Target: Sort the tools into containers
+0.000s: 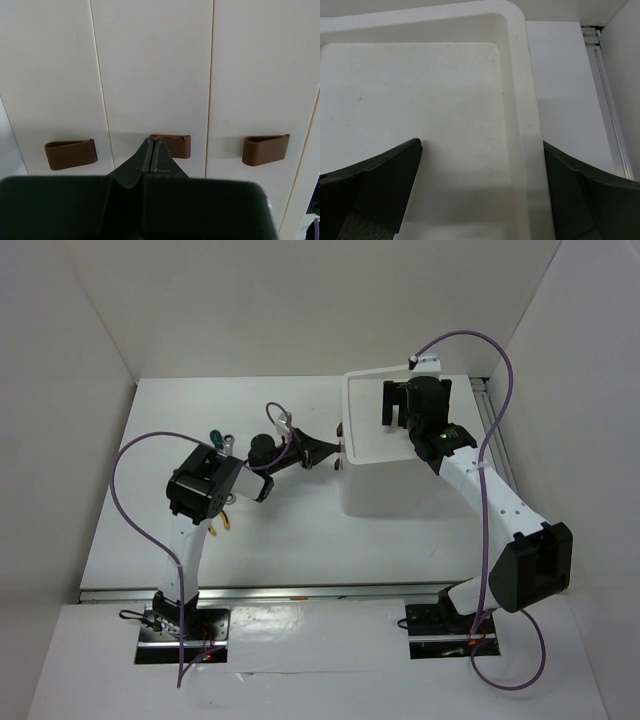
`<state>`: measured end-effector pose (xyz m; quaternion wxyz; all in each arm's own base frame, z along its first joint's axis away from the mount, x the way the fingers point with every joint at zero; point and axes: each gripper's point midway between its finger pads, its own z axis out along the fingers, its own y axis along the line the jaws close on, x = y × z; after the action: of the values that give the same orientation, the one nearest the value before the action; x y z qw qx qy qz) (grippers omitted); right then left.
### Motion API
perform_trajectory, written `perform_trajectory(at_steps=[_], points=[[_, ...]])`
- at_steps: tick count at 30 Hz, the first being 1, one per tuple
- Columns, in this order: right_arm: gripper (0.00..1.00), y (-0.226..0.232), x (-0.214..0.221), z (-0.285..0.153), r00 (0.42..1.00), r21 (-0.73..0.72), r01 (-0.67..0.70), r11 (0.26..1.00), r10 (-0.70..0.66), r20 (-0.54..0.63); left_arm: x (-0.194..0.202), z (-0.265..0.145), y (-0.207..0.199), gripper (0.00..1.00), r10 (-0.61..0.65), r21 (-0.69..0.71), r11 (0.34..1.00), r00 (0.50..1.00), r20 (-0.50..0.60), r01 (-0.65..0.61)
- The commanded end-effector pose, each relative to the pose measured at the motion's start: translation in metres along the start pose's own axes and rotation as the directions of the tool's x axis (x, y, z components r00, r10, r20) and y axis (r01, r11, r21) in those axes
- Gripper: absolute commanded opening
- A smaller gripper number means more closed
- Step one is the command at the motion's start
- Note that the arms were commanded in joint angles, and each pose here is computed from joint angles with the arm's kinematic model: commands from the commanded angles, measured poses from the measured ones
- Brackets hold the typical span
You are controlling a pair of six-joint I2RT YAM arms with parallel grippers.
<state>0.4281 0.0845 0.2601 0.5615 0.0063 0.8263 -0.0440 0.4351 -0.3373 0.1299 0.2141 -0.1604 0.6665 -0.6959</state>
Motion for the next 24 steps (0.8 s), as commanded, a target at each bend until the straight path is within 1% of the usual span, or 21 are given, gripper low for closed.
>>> perform_trajectory(at_steps=[1, 3, 6, 7, 8, 9, 10, 12, 13, 15, 16, 17, 18, 19, 20, 21, 22, 23, 24], points=[[1.00, 0.017, 0.114, -0.002, 0.934, -0.053, 0.029, 0.998, -0.046, -0.353, 0.015, -0.003, -0.044, 0.00, 0.130, 0.188, 0.974, 0.991, -0.002, -0.128], [1.00, 0.018, 0.117, -0.001, 0.931, -0.053, 0.032, 0.998, -0.049, -0.361, 0.013, -0.013, -0.044, 0.00, 0.138, 0.165, 0.977, 0.990, 0.012, -0.138], [1.00, 0.018, 0.117, -0.001, 0.931, -0.053, 0.032, 0.998, -0.049, -0.361, -0.004, -0.035, -0.036, 0.00, 0.142, 0.127, 0.981, 0.988, 0.064, -0.149], [1.00, 0.018, 0.117, -0.001, 0.931, -0.053, 0.032, 0.998, -0.049, -0.361, -0.020, -0.046, -0.036, 0.00, 0.153, 0.115, 0.980, 0.983, 0.101, -0.164], [1.00, 0.018, 0.117, -0.001, 0.931, -0.053, 0.032, 0.998, -0.049, -0.361, -0.026, -0.052, -0.027, 0.00, 0.133, 0.084, 0.986, 0.985, 0.107, -0.143], [1.00, 0.018, 0.117, -0.001, 0.931, -0.053, 0.032, 0.998, -0.049, -0.361, -0.027, -0.062, -0.025, 0.00, 0.142, 0.075, 0.986, 0.983, 0.113, -0.151], [1.00, 0.018, 0.117, -0.001, 0.931, -0.053, 0.032, 0.998, -0.049, -0.361, -0.042, -0.073, -0.026, 0.00, 0.148, 0.070, 0.985, 0.978, 0.150, -0.160], [1.00, 0.021, 0.117, -0.002, 0.931, -0.061, 0.036, 0.997, -0.055, -0.360, -0.046, -0.092, -0.021, 0.00, 0.140, 0.062, 0.986, 0.976, 0.167, -0.152], [1.00, 0.021, 0.117, -0.002, 0.931, -0.061, 0.036, 0.997, -0.056, -0.360, -0.059, -0.104, -0.023, 0.00, 0.131, 0.055, 0.988, 0.970, 0.203, -0.145], [1.00, 0.021, 0.117, -0.002, 0.931, -0.061, 0.036, 0.997, -0.056, -0.360, -0.065, -0.118, -0.025, 0.00, 0.139, 0.053, 0.986, 0.964, 0.225, -0.155], [1.00, 0.021, 0.117, -0.002, 0.931, -0.061, 0.036, 0.997, -0.056, -0.360, -0.069, -0.128, -0.023, 0.00, 0.124, 0.043, 0.989, 0.964, 0.237, -0.139], [1.00, 0.021, 0.117, -0.002, 0.931, -0.061, 0.036, 0.997, -0.056, -0.360, -0.070, -0.131, -0.032, 0.00, 0.152, 0.049, 0.985, 0.961, 0.233, -0.167], [1.00, 0.021, 0.117, -0.002, 0.931, -0.061, 0.036, 0.997, -0.056, -0.360, -0.069, -0.131, -0.034, 0.06, 0.157, 0.040, 0.985, 0.963, 0.221, -0.170], [1.00, 0.021, 0.117, -0.002, 0.931, -0.061, 0.036, 0.997, -0.056, -0.360, -0.071, -0.134, -0.037, 0.30, 0.173, 0.029, 0.982, 0.960, 0.222, -0.184], [1.00, 0.022, 0.115, -0.001, 0.935, -0.062, 0.033, 0.998, -0.052, -0.352, -0.069, -0.134, -0.042, 0.50, 0.193, 0.020, 0.979, 0.958, 0.210, -0.202], [1.00, 0.023, 0.116, -0.001, 0.934, -0.070, 0.029, 0.997, -0.052, -0.354, -0.072, -0.132, -0.054, 0.67, 0.235, -0.008, 0.971, 0.950, 0.207, -0.238], [1.00, 0.024, 0.119, 0.001, 0.931, -0.069, 0.033, 0.997, -0.056, -0.361, -0.074, -0.131, -0.061, 0.72, 0.265, -0.024, 0.964, 0.942, 0.204, -0.265], [1.00, 0.025, 0.119, 0.000, 0.930, -0.078, 0.029, 0.997, -0.056, -0.363, -0.074, -0.132, -0.064, 0.80, 0.290, -0.093, 0.956, 0.939, 0.186, -0.277], [1.00, 0.025, 0.119, 0.000, 0.930, -0.078, 0.029, 0.997, -0.056, -0.363, -0.084, -0.129, -0.077, 0.82, 0.332, -0.127, 0.942, 0.921, 0.203, -0.311]])
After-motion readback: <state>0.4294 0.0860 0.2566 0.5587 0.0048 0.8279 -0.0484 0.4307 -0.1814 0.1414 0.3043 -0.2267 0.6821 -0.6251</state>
